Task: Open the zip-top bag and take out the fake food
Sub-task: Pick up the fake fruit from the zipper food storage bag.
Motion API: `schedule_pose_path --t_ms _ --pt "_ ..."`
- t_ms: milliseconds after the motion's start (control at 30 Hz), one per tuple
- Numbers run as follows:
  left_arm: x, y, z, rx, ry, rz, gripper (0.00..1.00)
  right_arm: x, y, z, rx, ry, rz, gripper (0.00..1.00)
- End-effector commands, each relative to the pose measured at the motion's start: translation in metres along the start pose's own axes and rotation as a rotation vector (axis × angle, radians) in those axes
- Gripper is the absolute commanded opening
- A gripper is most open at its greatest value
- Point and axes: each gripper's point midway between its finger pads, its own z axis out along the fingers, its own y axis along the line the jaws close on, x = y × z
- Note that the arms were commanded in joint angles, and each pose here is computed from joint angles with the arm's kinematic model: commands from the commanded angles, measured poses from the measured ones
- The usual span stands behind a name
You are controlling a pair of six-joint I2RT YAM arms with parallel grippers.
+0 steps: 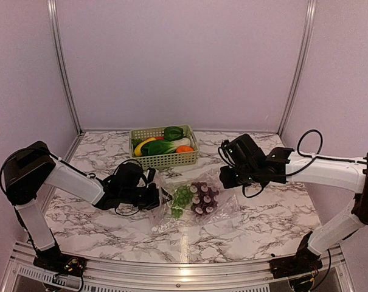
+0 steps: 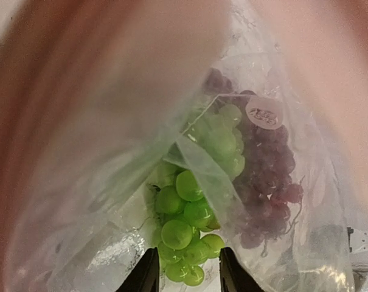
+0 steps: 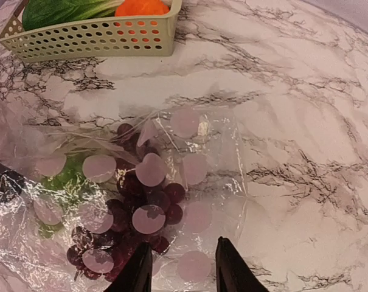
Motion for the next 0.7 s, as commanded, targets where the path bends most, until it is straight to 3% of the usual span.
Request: schedule_pose_path --t_ms 0,200,667 --pt "-0.001 -0.011 0.01 0.02 0.003 0.038 0.38 -0.026 0.014 -0.014 -0.002 -0.068 -0.004 0.36" --pt "0.002 -0.015 0.023 -0.015 0.026 0.105 0.49 -0.016 0.029 0.012 -0.083 -0.036 0.004 0.37" --pt "0.018 0.001 0.05 -0.322 0.119 0.365 0.69 0.021 0.009 0.052 -0.07 0.037 0.061 0.37"
